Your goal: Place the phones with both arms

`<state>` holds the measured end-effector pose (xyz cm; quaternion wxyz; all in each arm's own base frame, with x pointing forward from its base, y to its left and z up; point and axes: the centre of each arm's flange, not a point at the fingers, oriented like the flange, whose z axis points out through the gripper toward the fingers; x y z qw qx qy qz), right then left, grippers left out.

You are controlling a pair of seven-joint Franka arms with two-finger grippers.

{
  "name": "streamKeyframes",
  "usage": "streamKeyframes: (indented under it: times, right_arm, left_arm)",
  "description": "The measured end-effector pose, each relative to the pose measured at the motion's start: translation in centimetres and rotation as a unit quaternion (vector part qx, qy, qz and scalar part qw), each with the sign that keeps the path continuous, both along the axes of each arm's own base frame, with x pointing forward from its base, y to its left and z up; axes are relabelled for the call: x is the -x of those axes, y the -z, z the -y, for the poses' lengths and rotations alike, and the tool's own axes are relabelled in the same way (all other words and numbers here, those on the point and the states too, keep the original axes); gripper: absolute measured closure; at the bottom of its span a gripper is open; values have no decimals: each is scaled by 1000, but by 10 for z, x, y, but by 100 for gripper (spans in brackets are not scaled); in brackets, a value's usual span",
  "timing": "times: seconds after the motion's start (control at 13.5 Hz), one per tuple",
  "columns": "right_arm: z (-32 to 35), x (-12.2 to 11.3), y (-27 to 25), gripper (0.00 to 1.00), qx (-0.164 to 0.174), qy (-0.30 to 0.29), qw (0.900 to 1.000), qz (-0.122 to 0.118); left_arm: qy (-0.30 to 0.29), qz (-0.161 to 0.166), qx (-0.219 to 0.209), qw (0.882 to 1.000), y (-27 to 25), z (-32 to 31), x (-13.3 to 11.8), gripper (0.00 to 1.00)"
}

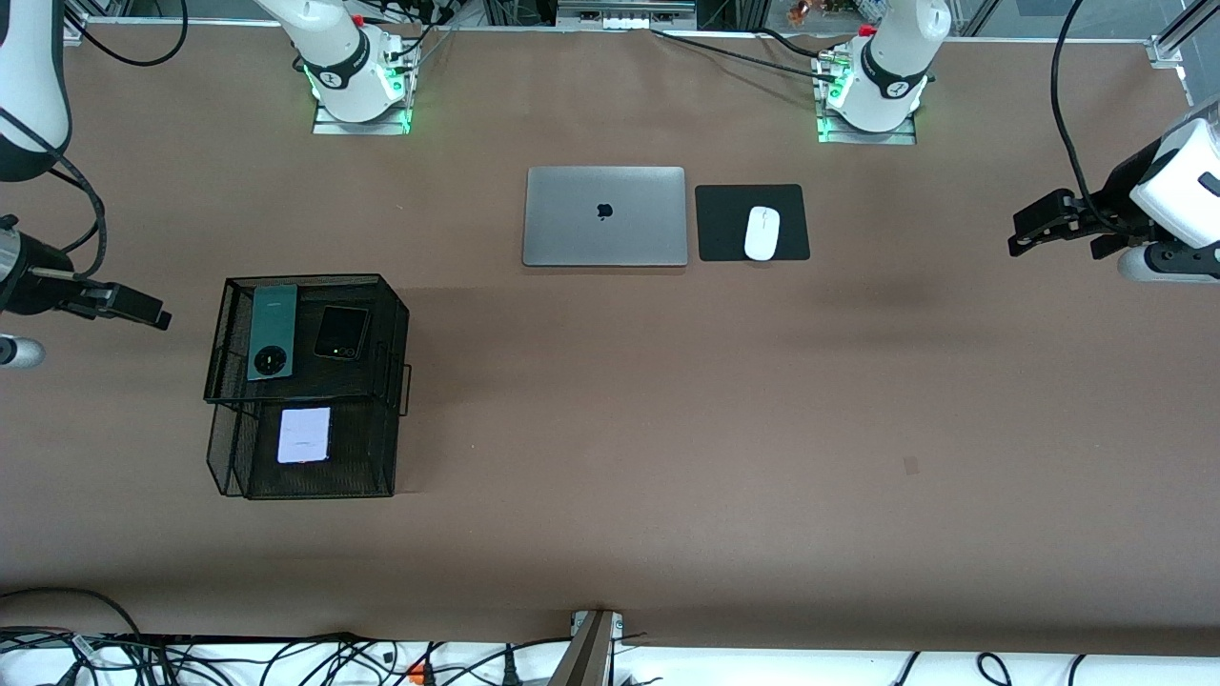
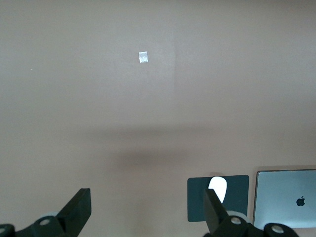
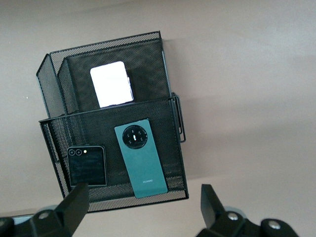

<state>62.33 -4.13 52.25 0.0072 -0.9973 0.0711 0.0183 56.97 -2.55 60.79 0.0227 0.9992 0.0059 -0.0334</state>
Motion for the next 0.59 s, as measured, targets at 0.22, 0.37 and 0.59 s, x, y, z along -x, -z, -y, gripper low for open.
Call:
streamKeyframes:
  times: [0.22, 0.37, 0.59]
  right_arm:
    - [-31, -1, 0, 0, 22, -34, 999, -2]
    - [-42, 0, 1, 0, 22, -44, 999, -5]
    - [-44, 0, 1, 0, 22, -45, 999, -5]
  left_arm:
    - [0, 0, 0, 1000, 0, -1, 0, 0]
    - [-1, 0, 0, 1000, 0, -2, 0, 0]
    - [-1, 0, 0, 1000, 0, -3, 0, 0]
